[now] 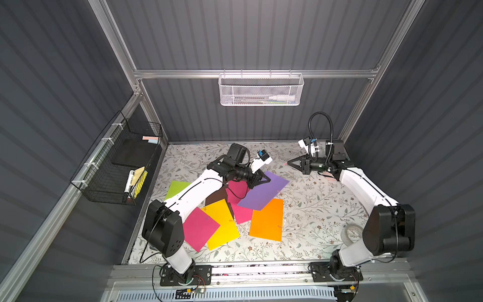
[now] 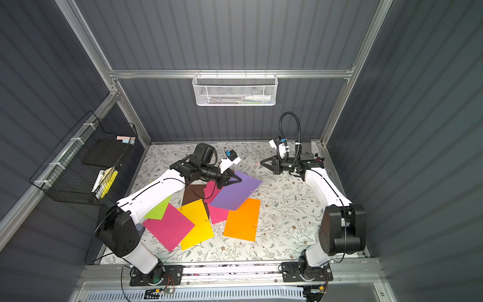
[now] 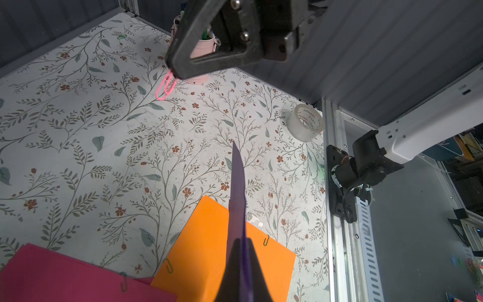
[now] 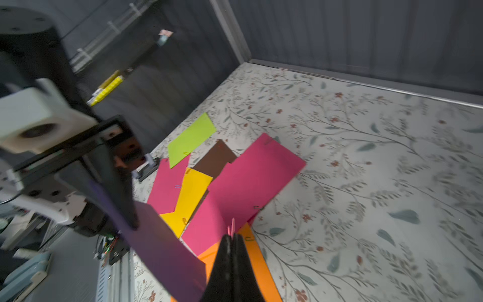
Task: Unclip the paperclips from the documents
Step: Remove the paper clip from the document, then place the paper clip at the center of the board.
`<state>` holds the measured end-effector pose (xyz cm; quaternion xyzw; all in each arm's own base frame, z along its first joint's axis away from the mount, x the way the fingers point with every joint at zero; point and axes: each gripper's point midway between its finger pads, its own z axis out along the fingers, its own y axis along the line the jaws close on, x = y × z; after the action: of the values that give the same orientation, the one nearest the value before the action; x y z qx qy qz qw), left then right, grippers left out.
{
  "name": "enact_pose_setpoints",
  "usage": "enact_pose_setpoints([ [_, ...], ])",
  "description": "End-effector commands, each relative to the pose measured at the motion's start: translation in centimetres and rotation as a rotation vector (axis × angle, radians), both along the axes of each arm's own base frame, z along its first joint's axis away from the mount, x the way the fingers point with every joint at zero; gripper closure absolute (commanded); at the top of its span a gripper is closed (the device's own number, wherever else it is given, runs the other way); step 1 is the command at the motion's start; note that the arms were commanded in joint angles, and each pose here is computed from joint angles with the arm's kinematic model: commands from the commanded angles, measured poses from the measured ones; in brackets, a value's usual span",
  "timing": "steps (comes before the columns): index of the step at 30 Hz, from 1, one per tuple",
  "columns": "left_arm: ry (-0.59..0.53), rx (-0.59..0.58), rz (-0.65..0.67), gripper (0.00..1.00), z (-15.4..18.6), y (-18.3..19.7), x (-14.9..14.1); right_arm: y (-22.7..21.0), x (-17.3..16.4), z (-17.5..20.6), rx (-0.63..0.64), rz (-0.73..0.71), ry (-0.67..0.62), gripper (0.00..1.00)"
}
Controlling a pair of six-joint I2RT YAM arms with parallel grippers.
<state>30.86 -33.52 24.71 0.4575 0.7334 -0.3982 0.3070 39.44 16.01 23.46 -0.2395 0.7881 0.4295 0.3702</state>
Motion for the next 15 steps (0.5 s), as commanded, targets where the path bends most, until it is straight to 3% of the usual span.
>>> enact_pose_setpoints([
  [1,-0.039,0.001,-0.006,1.0,1.3,0.2,0.3,-3.2,2.4,-6.6,-0.038,-0.185,0.301,1.0],
  [10,-0.093,-0.052,-0.011,1.0,4.6,-0.2,0.7,-6.7,2.2,-17.0,-0.158,-0.405,0.656,1.0],
  [15,-0.114,-0.096,-0.018,1.0,5.9,-0.6,0.8,-7.7,1.7,-19.0,-0.198,-0.463,0.718,0.95],
])
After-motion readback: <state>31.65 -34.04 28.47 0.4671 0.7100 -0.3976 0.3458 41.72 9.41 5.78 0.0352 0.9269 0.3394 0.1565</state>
